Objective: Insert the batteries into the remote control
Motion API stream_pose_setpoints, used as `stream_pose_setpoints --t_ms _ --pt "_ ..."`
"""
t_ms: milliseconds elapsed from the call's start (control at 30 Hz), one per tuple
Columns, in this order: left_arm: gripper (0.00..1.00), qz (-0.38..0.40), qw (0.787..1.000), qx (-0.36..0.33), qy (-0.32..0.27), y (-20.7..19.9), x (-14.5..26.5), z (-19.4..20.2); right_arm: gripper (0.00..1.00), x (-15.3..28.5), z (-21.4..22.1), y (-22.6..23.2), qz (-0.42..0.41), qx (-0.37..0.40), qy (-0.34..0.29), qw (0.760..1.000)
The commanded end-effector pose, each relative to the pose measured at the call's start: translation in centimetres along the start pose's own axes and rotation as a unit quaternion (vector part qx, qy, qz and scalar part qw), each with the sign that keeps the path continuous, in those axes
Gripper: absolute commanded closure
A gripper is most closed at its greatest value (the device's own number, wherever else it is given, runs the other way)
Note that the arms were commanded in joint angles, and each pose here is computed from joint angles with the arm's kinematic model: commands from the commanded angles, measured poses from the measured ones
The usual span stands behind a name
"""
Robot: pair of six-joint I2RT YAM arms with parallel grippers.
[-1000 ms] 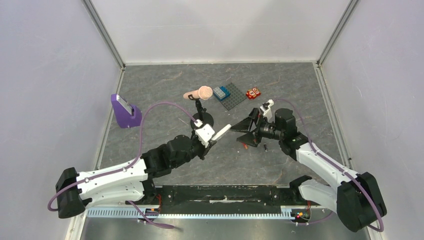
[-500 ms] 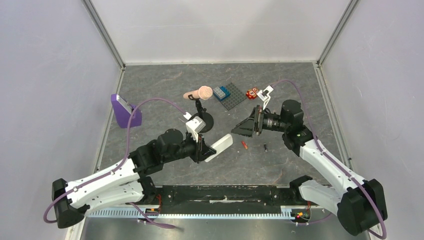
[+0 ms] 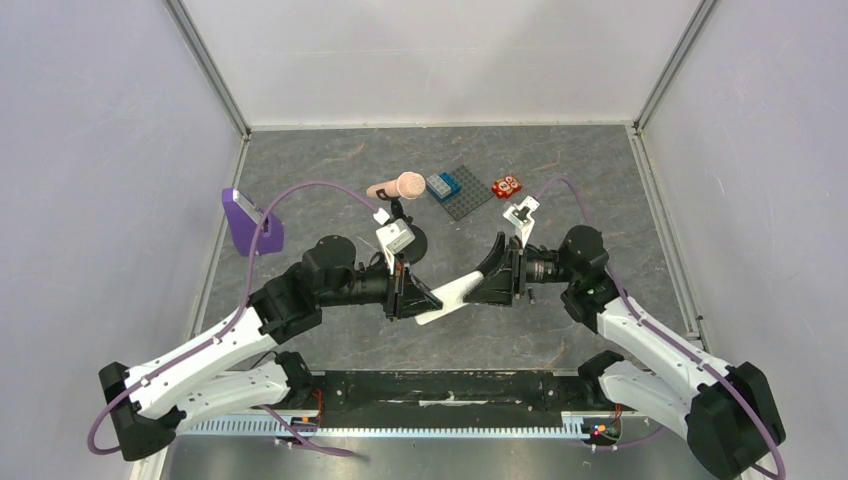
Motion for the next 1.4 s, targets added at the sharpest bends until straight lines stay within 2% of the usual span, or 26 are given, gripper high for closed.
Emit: stream_pose_setpoints --t_ms 0,133,200,233,267,333,400,567,700,833,900,967,1067,1200,1367 --pt "0.98 0.031 0.999 -0.022 -0.006 -1.2 0.6 -1.2 0.44 0.1 -0.7 1.9 -0.052 0.009 -0.029 0.998" --pt "0.96 0.033 0.999 -0.021 -0.016 -1.5 0.8 -1.5 0.71 0.3 -1.2 2.9 -0.081 -0.006 -0.052 0.995" --pt "0.78 0.031 0.999 -0.018 -0.028 -1.6 1.0 -1.8 0.81 0.4 -1.4 3.6 -0.1 -0.014 -0.067 0.993" --pt "0.63 0.022 0.999 -0.008 -0.038 -1.5 1.0 -2.0 0.84 0.5 -1.6 4.0 -0.111 -0.013 -0.078 0.991" --pt "0.53 0.017 0.999 -0.002 -0.05 -1.6 1.1 -2.3 0.88 0.5 -1.7 4.2 -0.118 -0.023 -0.087 0.989" --pt "0.4 0.026 0.997 0.01 -0.075 -2.0 1.2 -2.8 0.92 0.7 -2.1 4.8 -0.134 -0.037 -0.111 0.984" --pt "0.33 0.028 0.993 0.032 -0.109 -2.1 1.1 -3.3 0.93 0.8 -2.6 5.3 -0.151 -0.049 -0.141 0.977" --pt "0.32 0.045 0.976 0.085 -0.195 -1.9 0.6 -4.3 0.94 0.7 -3.6 5.0 -0.148 -0.09 -0.2 0.964" --pt "0.34 0.067 0.961 0.12 -0.242 -1.6 0.0 -4.7 0.94 0.0 -4.0 3.5 -0.091 -0.098 -0.211 0.968" --pt "0.39 0.066 0.962 0.127 -0.234 -1.3 -1.0 -4.7 0.94 -0.6 -4.3 2.2 -0.034 -0.095 -0.208 0.973" --pt "0.46 0.062 0.963 0.128 -0.231 -1.2 -1.2 -4.6 0.93 -0.8 -4.3 1.8 -0.02 -0.098 -0.201 0.975" --pt "0.62 0.051 0.963 0.125 -0.234 -0.9 -1.1 -4.7 0.92 -0.9 -4.0 1.3 -0.006 -0.104 -0.194 0.975" --pt "0.97 0.012 0.961 0.128 -0.246 -0.2 -0.6 -4.4 0.89 -1.0 -3.2 0.3 0.022 -0.116 -0.181 0.976" --pt "0.98 -0.015 0.954 0.132 -0.27 0.4 0.6 -4.2 0.81 -1.2 -1.9 -1.4 0.063 -0.137 -0.156 0.976" --pt "0.98 -0.045 0.955 0.138 -0.258 0.9 1.1 -4.0 0.76 -1.3 -1.5 -2.1 0.066 -0.145 -0.156 0.975"
Point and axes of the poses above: each gripper's point midway between its finger pads, its own x axis back along the fingers, its own y axis along the line the jaws close on, z = x × y, the point moved 8 cm from there along x, back along the fingers, and after that the axes turned 5 degrees about x, right-handed, at the moved point
